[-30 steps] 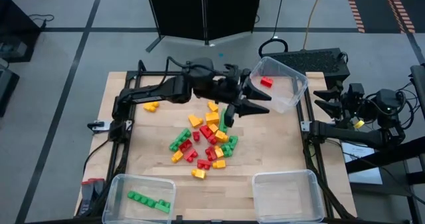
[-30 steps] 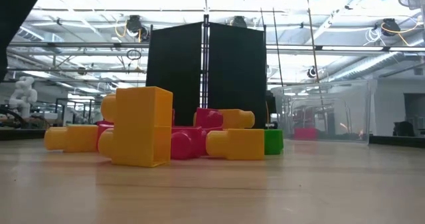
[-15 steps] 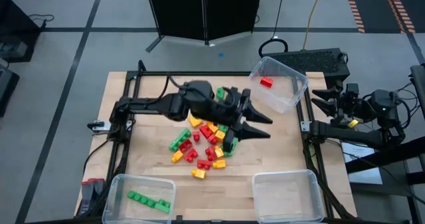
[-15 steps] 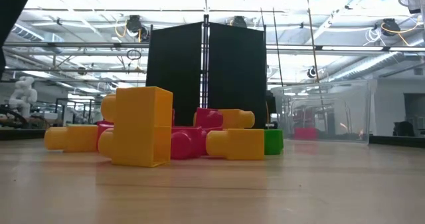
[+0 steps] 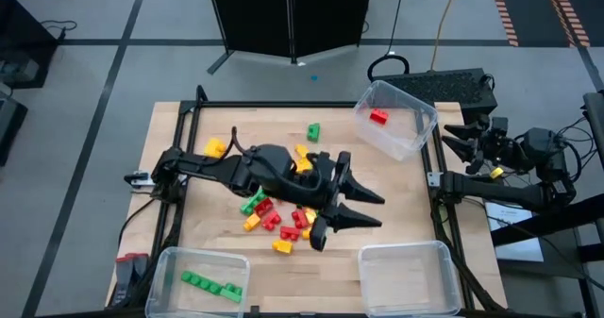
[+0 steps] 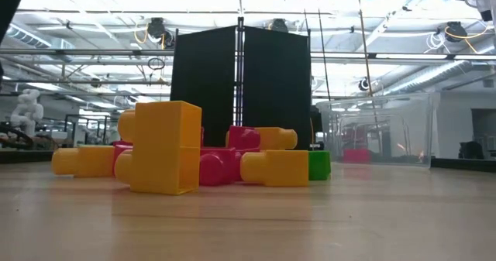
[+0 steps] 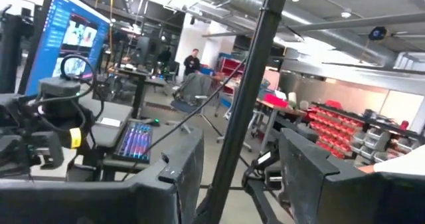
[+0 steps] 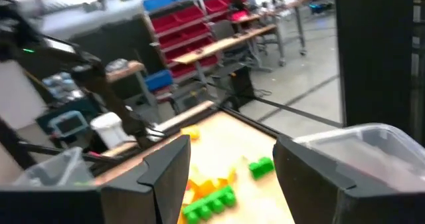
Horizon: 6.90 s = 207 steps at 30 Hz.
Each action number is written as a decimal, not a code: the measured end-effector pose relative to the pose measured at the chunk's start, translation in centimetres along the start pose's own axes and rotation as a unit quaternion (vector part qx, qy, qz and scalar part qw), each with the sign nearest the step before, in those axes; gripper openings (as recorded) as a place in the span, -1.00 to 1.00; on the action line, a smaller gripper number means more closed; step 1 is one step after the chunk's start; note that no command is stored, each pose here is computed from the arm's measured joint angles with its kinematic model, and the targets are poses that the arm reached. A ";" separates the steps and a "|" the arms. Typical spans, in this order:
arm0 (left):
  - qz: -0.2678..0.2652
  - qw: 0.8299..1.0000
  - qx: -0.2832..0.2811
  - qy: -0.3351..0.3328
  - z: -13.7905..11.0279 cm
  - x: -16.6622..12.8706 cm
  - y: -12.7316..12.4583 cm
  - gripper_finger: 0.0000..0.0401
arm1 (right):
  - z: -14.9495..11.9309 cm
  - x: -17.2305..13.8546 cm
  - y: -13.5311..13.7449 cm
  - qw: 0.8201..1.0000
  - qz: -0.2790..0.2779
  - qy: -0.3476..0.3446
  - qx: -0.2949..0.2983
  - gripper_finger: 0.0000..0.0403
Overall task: Sort blocks
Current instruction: Put the red game piece into the top transparent bin
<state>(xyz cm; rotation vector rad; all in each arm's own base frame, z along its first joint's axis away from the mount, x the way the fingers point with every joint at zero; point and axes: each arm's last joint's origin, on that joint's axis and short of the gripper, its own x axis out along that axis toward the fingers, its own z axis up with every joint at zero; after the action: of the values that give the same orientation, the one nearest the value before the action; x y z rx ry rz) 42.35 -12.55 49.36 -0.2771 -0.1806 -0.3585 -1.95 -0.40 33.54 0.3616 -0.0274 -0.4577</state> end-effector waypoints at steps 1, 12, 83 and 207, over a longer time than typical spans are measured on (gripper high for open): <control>-0.001 1.000 -0.001 0.000 -0.1 0.0 -0.3 -0.20 | -0.1 0.0 -0.1 1.000 -0.009 0.004 -0.002 0.03; 0.031 0.999 0.008 -0.009 -0.7 0.0 -3.0 -0.20 | -1.1 -0.1 -0.7 0.997 -0.061 0.045 0.000 0.03; 0.101 0.988 0.114 0.001 8.4 -8.7 -3.7 -0.20 | 1.5 -0.2 1.1 0.991 0.121 -0.058 -0.019 0.03; 0.327 0.773 -0.072 0.539 -26.7 -20.6 14.0 -0.98 | 1.3 -0.2 1.0 0.993 0.104 -0.045 0.024 0.03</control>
<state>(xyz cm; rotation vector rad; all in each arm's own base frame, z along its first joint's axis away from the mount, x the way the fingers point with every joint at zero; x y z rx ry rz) 31.90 -1.31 16.28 -0.2315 1.0784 0.2105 -1.85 0.04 35.11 0.3811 -0.1631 -0.2676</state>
